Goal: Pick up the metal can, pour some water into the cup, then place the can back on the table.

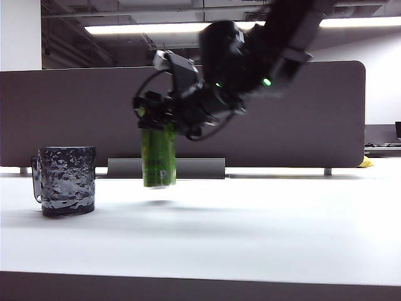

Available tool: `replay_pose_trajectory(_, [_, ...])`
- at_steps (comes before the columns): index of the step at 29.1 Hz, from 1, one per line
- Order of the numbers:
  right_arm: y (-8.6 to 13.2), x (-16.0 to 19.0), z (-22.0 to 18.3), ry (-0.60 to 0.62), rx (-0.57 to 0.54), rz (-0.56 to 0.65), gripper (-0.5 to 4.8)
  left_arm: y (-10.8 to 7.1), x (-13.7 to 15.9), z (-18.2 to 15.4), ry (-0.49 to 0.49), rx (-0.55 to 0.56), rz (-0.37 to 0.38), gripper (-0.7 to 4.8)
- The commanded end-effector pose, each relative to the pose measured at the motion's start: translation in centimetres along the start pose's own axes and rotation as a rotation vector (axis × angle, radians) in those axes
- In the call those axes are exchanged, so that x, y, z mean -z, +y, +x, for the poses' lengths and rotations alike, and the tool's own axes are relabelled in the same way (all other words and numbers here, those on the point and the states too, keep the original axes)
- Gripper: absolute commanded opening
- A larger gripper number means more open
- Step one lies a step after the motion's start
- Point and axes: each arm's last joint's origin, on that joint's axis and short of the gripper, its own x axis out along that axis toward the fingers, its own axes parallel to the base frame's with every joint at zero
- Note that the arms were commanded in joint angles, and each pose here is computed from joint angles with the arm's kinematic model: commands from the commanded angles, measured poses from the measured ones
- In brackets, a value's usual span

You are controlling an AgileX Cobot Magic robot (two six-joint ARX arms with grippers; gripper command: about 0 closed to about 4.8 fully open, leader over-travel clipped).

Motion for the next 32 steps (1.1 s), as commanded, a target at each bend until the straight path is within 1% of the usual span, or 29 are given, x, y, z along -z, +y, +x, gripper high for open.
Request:
replay_pose_trajectory(1, [-0.4, -1.0, -1.2, -0.16, -0.07, 0.04, 2.02, 0.0, -0.2, 0.0, -0.012, 0.005, 0.001, -0.05])
replay_pose_trajectory(5, [-1.1, 0.3, -2.1, -0.181, -0.095, 0.075, 2.02, 0.0, -0.2, 0.0, -0.013, 0.005, 0.001, -0.05])
replay_pose_trajectory(10, [-1.0, 1.4, -2.7, -0.178, -0.117, 0.071, 2.02, 0.0, -0.2, 0.0, -0.013, 0.005, 0.001, -0.05])
replay_pose_trajectory(14, [-1.0, 2.0, -2.9, -0.158, -0.109, 0.07, 2.01, 0.0, -0.2, 0.0, -0.013, 0.005, 0.001, -0.05])
replay_pose_trajectory(25, [-1.0, 2.6, -2.8, -0.117, -0.098, -0.016, 2.01, 0.0, -0.2, 0.0, -0.013, 0.005, 0.001, -0.05])
replay_pose_trajectory(32, [-1.1, 3.1, -2.7, -0.104, -0.096, -0.028, 2.01, 0.0, -0.2, 0.0, -0.013, 0.005, 0.001, -0.05])
